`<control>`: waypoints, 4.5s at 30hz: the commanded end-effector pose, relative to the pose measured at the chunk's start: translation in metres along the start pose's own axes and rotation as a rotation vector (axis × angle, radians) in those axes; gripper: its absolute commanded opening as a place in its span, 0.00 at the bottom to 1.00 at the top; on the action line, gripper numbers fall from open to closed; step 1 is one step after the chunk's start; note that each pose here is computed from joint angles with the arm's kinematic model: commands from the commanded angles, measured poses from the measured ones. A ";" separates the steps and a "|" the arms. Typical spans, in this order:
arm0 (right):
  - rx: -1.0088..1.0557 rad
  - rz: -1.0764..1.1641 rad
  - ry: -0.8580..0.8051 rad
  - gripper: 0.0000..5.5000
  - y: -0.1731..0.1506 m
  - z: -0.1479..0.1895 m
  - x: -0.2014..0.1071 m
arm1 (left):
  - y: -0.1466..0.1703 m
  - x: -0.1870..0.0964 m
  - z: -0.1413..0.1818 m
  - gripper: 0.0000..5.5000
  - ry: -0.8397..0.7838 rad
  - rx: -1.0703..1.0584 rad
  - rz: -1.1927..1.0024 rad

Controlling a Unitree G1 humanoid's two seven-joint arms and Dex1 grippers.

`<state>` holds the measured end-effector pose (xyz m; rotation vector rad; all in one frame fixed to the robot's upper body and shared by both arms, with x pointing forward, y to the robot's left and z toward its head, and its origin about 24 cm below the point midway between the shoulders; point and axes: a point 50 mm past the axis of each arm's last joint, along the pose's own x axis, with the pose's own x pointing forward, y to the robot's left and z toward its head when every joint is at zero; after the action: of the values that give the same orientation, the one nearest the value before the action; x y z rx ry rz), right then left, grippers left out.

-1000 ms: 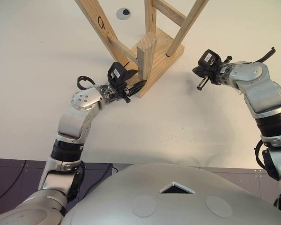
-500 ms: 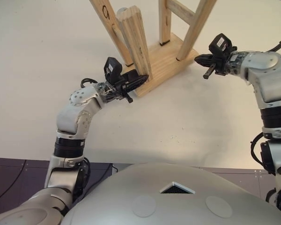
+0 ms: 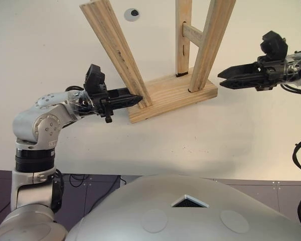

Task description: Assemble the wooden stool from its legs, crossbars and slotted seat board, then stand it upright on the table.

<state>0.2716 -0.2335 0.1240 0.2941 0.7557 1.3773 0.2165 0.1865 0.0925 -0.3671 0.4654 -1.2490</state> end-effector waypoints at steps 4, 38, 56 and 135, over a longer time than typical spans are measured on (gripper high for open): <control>0.118 -0.002 -0.018 0.54 -0.010 -0.013 0.012 | 0.001 -0.003 0.001 0.19 0.046 -0.006 -0.043; 0.871 -0.035 0.007 0.28 -0.031 -0.022 0.092 | 0.064 -0.003 0.013 0.29 0.087 -0.551 0.371; 0.358 -0.121 -0.599 0.57 -0.021 0.009 0.004 | 0.068 -0.083 0.051 0.48 -0.410 -0.035 0.533; 0.403 0.148 -0.189 0.26 0.056 0.120 0.024 | 0.037 -0.048 0.123 0.35 -0.507 -0.510 0.619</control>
<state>0.3019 -0.1873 0.2176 0.7638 0.8624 1.2133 0.2729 0.2350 0.2019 -0.7814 0.2679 -0.7387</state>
